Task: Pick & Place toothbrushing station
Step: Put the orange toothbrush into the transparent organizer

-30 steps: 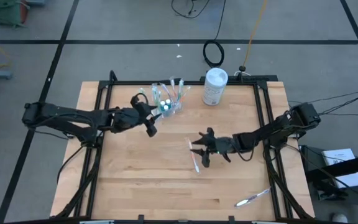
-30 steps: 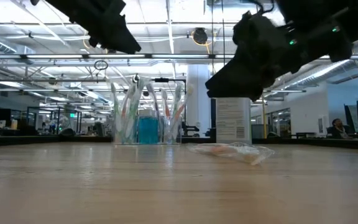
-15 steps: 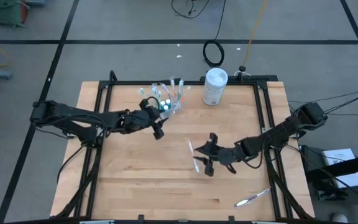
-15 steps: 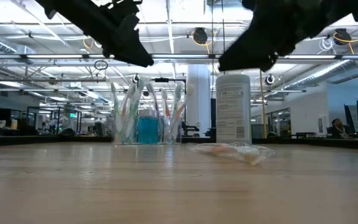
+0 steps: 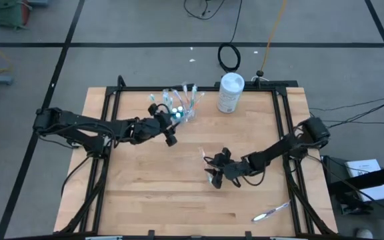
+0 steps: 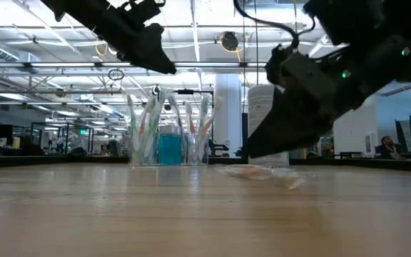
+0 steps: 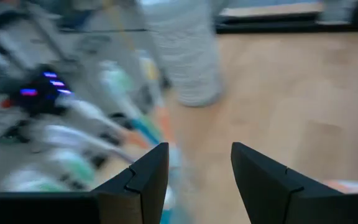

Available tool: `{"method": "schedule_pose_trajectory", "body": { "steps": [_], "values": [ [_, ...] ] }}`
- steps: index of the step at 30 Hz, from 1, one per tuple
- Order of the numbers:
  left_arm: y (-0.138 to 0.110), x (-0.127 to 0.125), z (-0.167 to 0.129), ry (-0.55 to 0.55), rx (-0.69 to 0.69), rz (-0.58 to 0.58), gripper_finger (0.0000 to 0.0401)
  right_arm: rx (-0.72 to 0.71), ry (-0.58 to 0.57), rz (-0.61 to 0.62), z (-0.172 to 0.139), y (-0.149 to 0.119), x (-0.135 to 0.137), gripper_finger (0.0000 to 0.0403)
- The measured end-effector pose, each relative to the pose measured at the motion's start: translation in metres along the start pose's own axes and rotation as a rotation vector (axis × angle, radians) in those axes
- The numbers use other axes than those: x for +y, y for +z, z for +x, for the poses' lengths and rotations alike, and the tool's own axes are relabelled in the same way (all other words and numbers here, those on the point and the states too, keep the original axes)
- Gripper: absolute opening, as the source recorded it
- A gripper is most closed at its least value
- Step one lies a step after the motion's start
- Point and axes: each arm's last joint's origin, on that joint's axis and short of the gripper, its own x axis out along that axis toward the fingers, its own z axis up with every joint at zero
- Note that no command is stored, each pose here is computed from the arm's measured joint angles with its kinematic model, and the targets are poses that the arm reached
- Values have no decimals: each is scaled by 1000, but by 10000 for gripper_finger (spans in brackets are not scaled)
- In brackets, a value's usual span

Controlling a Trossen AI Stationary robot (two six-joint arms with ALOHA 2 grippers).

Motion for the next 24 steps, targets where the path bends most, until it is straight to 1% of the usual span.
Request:
{"method": "schedule_pose_trajectory", "body": {
  "steps": [2,4,8,12,15,21,23,24],
  "values": [
    [1,2,0,64,-6,2,182,6,22,23,8,-6,-1,150],
    [1,3,0,91,-3,6,182,13,32,45,15,-12,-1,150],
    [0,3,0,99,0,37,182,33,-5,84,25,-21,-7,150],
    [0,3,0,100,3,66,182,35,-12,72,26,-23,-8,140],
    [0,4,0,103,4,71,182,37,-5,41,24,-21,-7,113],
    [0,5,0,111,5,85,182,36,18,8,18,-13,-7,36],
    [0,4,0,111,5,86,182,39,41,11,16,-8,-7,12],
    [0,4,0,110,5,86,182,41,64,7,14,-5,-7,6]
  ]
}}
